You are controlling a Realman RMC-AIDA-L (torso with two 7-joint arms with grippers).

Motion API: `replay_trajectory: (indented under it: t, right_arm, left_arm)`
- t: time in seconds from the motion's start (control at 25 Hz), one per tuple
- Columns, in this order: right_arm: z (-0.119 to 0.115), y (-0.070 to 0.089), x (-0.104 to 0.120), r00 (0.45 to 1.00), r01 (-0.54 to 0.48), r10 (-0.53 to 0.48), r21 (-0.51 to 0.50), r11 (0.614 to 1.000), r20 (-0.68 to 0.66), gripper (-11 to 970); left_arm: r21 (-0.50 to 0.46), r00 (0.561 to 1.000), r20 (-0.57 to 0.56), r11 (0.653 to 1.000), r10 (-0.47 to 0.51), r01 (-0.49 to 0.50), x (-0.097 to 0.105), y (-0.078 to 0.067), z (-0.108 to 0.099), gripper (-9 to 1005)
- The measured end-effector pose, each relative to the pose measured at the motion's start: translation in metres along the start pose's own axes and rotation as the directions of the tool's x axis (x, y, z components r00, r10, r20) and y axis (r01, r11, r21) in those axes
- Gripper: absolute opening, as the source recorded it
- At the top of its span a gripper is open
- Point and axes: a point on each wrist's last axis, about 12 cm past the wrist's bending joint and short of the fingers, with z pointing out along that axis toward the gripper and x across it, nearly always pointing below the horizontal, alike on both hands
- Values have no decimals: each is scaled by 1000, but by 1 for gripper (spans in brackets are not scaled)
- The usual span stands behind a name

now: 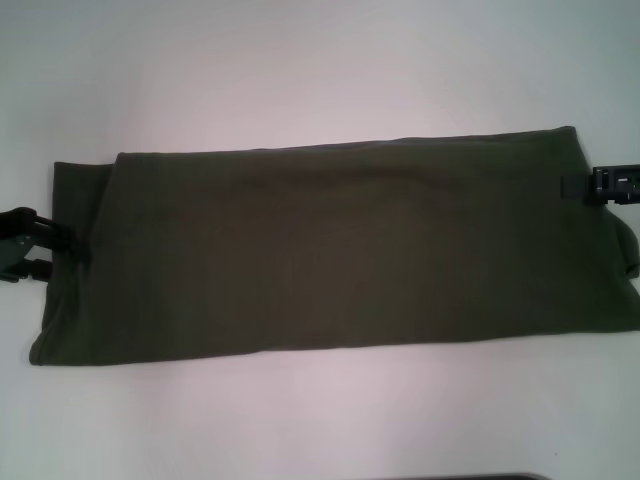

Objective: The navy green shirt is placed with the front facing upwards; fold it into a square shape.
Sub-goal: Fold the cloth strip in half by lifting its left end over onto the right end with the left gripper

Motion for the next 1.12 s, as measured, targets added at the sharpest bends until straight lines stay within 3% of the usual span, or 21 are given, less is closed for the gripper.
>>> replay_trajectory:
  t: [0.6, 1.12]
  right_arm:
    - [-1, 0, 2, 1000, 1, -1, -6, 1000, -7, 941]
    - [-3, 0, 2, 1000, 4, -4, 0, 1000, -6, 940]
  left_arm:
    - [35, 999, -41, 999, 10, -8, 0, -11, 7, 610]
    - [37, 997, -56, 998, -49, 52, -2, -16, 8, 589]
